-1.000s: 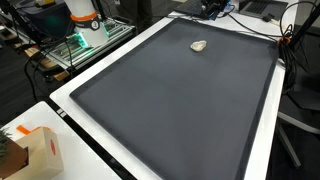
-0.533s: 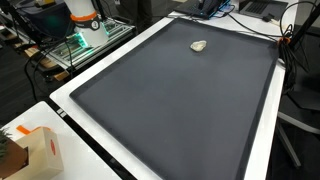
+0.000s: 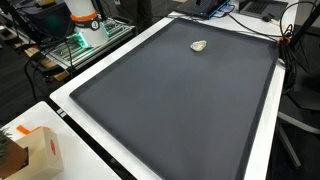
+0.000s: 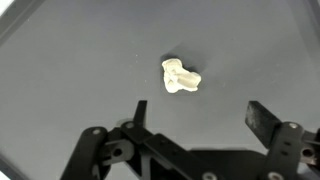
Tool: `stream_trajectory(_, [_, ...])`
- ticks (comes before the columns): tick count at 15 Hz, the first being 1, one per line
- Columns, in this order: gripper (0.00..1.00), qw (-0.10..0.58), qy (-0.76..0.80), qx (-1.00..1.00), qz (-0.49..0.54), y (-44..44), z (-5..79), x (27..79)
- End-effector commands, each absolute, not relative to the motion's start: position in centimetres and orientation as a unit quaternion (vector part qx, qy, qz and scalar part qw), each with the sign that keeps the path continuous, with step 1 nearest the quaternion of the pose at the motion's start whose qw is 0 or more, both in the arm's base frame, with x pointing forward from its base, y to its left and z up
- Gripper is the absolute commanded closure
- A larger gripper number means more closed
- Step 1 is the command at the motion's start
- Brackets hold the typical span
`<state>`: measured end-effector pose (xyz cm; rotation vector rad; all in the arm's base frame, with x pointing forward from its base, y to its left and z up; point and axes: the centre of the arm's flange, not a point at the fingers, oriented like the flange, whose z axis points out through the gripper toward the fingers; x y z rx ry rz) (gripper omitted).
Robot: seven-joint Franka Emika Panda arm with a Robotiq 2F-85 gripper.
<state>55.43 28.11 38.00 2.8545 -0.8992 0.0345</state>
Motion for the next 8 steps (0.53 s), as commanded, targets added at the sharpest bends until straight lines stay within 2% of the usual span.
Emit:
stream_trajectory(1, [0.00, 0.071, -0.301, 0.951, 0.013, 28.01, 38.20, 55.28])
stream_trajectory(8, [0.00, 0.070, -0.301, 0.951, 0.015, 28.01, 38.34, 55.37])
